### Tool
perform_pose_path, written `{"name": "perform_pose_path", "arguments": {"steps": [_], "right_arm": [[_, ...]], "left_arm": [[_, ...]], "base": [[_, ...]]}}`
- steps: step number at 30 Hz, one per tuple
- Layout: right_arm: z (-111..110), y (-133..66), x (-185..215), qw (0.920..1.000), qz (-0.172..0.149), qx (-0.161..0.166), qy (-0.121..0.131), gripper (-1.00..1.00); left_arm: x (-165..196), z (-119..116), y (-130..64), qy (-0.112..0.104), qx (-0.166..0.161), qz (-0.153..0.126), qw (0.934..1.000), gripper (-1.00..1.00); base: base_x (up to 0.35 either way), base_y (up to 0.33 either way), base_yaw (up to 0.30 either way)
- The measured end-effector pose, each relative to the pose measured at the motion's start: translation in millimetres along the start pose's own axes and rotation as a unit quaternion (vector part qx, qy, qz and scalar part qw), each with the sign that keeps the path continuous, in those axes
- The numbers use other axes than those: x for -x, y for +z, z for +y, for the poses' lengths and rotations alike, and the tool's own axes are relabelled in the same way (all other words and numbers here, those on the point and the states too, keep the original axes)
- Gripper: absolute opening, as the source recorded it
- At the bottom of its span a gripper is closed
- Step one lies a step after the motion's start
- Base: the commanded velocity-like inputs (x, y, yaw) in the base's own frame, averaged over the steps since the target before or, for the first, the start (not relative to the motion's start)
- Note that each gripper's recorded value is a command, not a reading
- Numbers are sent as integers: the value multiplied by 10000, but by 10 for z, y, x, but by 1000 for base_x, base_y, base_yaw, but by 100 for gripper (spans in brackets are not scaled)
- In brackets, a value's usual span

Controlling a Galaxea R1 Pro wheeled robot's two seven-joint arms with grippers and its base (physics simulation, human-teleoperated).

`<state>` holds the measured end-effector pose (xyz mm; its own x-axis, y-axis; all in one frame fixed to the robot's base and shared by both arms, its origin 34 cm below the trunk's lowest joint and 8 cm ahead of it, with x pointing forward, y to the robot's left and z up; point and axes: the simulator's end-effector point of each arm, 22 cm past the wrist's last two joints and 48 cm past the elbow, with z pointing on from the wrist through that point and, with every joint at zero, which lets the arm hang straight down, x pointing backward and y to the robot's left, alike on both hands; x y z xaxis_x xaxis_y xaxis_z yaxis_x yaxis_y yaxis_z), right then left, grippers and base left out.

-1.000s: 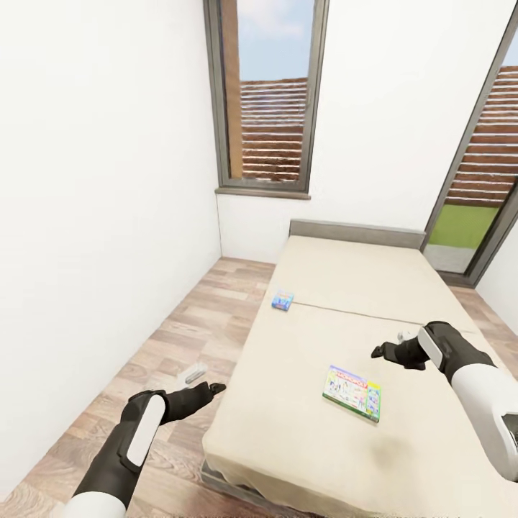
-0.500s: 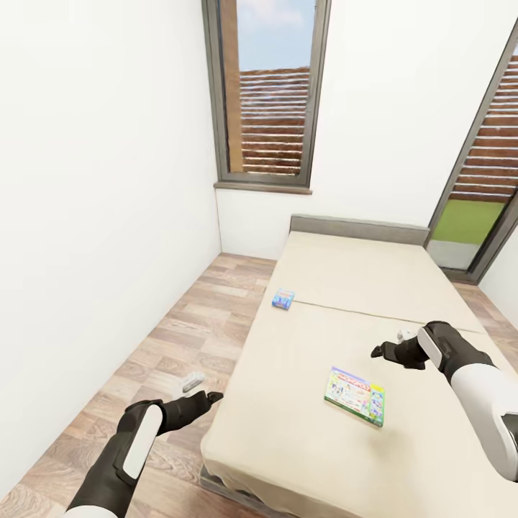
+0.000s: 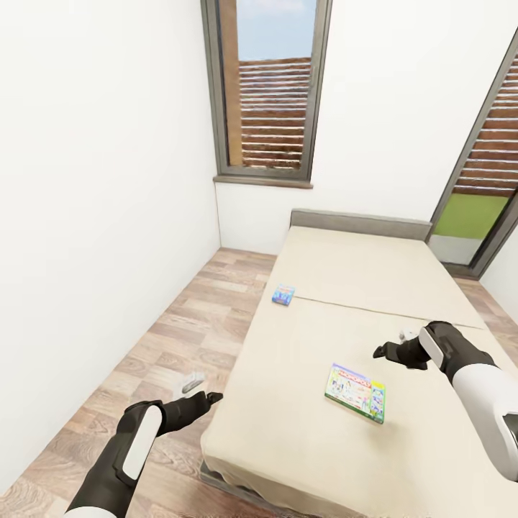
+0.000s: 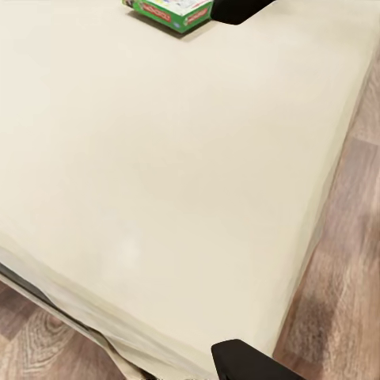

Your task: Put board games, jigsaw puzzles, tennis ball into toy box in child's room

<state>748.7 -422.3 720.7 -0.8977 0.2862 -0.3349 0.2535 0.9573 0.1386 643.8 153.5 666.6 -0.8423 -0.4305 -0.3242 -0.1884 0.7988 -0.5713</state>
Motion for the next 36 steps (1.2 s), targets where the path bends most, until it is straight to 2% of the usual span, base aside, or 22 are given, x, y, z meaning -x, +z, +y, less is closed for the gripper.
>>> {"name": "perform_pose_path", "arguments": {"steps": [11,23,36], "right_arm": [[-66,85,-44,9999,79,-93,20,100],[-95,186,-106,9998,178,-126,28,100],[-117,275,-161,9996,257,-126,42,100]], "left_arm": [[-37,73,43,-64,23,53,10000,100],[-19,240,57,-285,96,25,9995,100],[-64,334,98,-364,156,78,9992,100]], "base": [[1,0,0],[0,0,0],[0,0,0]]}}
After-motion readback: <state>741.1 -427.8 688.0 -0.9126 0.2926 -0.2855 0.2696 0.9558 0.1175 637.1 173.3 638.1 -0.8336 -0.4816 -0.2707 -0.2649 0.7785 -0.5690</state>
